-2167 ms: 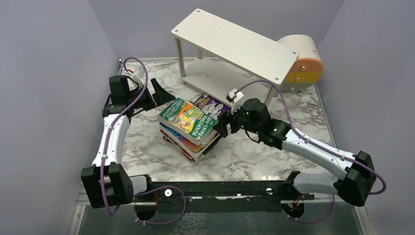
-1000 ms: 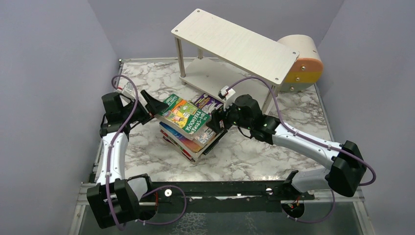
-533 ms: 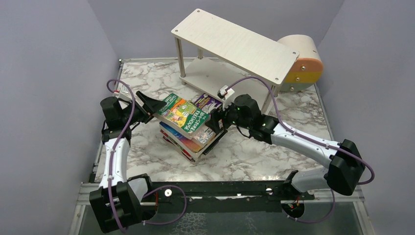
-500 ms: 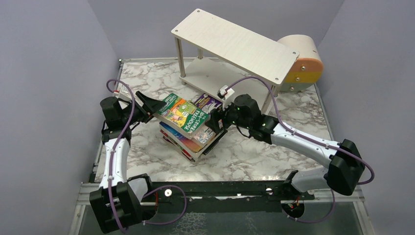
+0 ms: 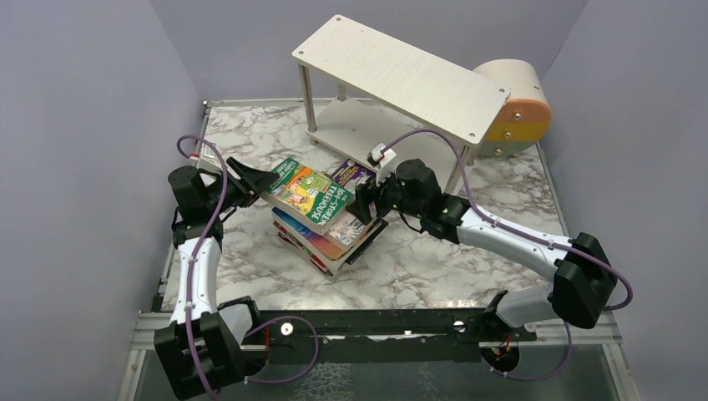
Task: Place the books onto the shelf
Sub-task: Pick up the book from the center of the board.
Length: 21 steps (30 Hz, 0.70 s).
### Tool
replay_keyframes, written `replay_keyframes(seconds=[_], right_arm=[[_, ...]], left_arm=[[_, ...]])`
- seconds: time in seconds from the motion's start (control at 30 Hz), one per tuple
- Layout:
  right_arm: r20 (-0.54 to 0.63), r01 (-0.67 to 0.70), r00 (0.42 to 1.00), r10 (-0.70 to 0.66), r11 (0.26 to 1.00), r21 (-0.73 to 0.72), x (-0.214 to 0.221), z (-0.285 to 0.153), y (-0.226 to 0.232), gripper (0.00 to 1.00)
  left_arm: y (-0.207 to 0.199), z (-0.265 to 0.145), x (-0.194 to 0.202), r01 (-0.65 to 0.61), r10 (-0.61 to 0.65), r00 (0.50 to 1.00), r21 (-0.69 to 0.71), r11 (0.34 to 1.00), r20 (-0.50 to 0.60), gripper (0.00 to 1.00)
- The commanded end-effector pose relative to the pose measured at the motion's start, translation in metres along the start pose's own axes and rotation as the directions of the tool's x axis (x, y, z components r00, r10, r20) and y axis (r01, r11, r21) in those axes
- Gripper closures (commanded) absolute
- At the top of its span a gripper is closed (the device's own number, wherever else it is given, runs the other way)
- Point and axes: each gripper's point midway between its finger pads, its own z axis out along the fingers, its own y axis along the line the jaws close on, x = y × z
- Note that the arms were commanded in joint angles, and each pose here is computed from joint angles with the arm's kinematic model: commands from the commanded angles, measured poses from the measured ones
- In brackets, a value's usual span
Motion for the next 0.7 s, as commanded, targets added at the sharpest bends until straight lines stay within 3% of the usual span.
replay_keyframes(seconds=[0.0,0.07,0.13,0.67], right_arm=[[0.064,0.02,0.998,-0.017,0.999,-0.043,-0.022,0.007,0.01,0.24],[0.066,0.019,0.998,-0.016,0.999,-0.044,-0.022,0.008,0.01,0.24],[0.069,0.018,0.997,-0.015,0.999,-0.04,-0.023,0.008,0.009,0.24],[0.115,0.052,0.992,-0.054,0.998,0.025,-0.037,-0.02,0.001,0.24]], left_arm=[[-0.01,-0.004,0.005,-0.019,0.02,1.0,0.05,0.999,-0.014,0.61],[-0.01,-0.004,0.005,-0.009,0.009,1.0,0.051,0.999,-0.013,0.76],[-0.014,-0.004,0.002,-0.007,0.007,1.0,0.065,0.998,0.0,0.99],[-0.102,-0.008,-0.097,-0.077,0.018,0.958,0.196,0.978,0.286,1.0]])
